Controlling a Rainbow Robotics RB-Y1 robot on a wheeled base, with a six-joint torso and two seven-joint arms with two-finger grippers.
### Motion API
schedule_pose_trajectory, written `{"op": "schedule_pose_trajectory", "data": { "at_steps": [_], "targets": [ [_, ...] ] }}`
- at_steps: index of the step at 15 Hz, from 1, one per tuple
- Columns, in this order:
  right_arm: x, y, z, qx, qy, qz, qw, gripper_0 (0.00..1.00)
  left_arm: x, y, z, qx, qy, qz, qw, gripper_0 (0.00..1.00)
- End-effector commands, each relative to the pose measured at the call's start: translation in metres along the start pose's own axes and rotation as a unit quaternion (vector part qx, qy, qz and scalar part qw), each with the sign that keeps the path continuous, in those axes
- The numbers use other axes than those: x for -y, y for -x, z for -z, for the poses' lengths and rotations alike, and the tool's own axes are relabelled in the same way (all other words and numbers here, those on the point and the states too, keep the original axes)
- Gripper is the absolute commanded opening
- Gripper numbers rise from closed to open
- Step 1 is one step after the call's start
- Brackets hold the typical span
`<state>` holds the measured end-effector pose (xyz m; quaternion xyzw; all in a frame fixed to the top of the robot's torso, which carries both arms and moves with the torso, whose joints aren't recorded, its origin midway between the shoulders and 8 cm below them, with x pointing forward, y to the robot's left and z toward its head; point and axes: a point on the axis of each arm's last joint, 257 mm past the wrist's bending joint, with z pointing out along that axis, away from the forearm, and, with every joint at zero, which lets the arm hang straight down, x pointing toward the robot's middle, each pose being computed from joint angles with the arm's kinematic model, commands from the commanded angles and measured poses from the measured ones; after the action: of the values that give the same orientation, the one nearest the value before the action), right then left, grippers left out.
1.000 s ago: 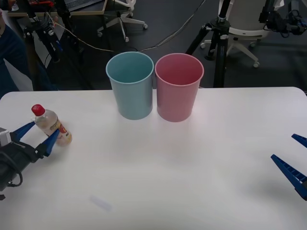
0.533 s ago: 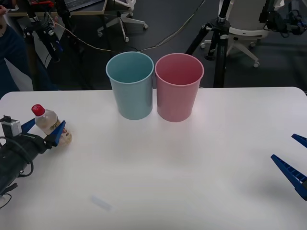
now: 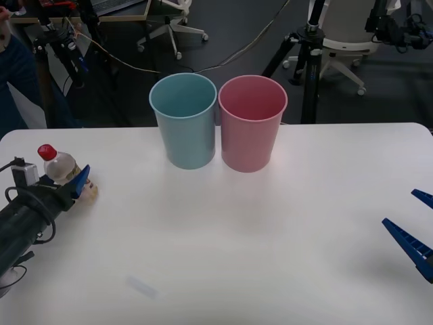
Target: Grasp the object on the table and drop it into the matching bin: aluminum can to the light blue bin, PET bottle to the pink bin.
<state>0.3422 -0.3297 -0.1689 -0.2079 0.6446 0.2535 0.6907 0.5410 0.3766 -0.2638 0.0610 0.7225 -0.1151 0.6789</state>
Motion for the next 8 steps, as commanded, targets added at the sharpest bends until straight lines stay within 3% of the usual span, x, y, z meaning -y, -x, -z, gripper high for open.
{"op": "schedule_pose_trajectory", "data": {
  "at_steps": [1,8],
  "targets": [
    [0.0000,0.0000,0.0000,0.000,0.000,0.000,1.0000,1.00,0.0003,0.0000,-0.0001,0.000,-0.001,0.000,1.0000,0.00],
    [0.0000,0.0000,0.0000,0.000,0.000,0.000,1.0000,1.00,0.0072,0.0084,0.0065,0.014,-0.022,0.001,0.9996,0.00]
  ]
}}
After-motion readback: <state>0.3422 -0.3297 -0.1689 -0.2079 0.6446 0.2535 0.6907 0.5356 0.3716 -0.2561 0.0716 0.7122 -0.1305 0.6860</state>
